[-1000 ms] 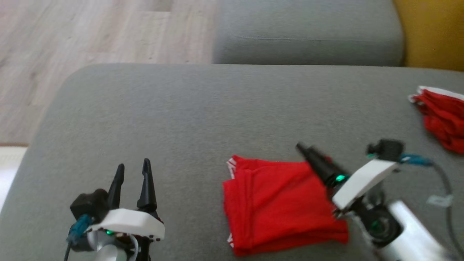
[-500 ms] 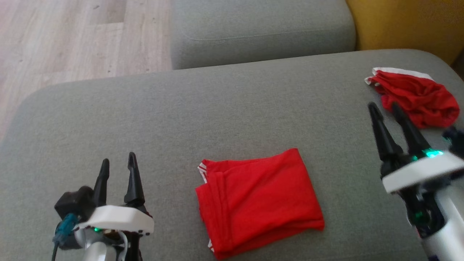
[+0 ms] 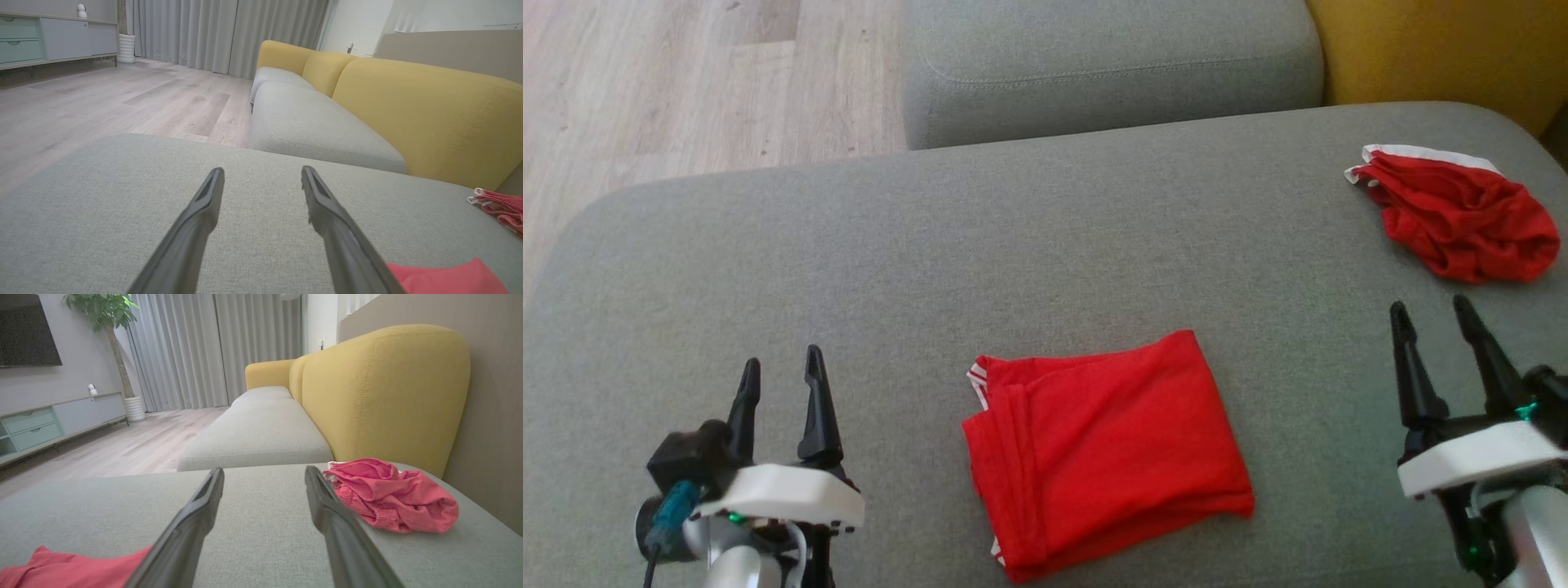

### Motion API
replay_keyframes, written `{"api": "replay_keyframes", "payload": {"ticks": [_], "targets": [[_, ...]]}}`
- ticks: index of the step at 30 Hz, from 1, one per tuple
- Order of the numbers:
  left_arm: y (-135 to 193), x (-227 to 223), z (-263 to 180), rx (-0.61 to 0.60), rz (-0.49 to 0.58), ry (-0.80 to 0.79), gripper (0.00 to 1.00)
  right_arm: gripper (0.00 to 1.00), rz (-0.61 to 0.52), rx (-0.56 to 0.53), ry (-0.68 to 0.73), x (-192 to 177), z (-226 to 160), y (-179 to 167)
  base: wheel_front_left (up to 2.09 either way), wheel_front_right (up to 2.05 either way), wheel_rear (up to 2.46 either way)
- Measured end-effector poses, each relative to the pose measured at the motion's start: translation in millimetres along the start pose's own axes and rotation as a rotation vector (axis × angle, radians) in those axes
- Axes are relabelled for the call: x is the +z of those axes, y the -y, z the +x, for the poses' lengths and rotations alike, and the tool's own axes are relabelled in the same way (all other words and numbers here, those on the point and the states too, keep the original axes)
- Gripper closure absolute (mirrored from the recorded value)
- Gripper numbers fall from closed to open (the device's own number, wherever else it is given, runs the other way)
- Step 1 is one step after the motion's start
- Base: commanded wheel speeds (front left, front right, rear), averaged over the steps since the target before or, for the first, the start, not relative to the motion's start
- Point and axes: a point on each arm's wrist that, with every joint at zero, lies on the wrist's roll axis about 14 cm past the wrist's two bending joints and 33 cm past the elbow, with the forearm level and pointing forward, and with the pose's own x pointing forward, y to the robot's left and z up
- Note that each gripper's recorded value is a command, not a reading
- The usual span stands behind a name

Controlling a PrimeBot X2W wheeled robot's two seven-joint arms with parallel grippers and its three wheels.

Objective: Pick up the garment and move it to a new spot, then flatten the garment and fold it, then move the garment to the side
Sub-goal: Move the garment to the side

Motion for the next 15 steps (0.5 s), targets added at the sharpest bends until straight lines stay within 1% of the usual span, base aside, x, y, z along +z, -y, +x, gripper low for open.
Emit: {"api": "replay_keyframes", "payload": {"ticks": [10, 15], "targets": [[-1.9, -1.3, -1.6, 0.005, 0.003, -0.004, 0.0, 0.0, -0.006, 0.028, -0.021, -8.9, 2.0, -11.1, 0.0, 0.0, 0.0], [-1.8, -3.8, -3.7, 0.005, 0.003, -0.012, 0.0, 0.0, 0.002, 0.066, -0.035, -13.5, 5.8, -23.6, 0.0, 0.0, 0.0]]}}
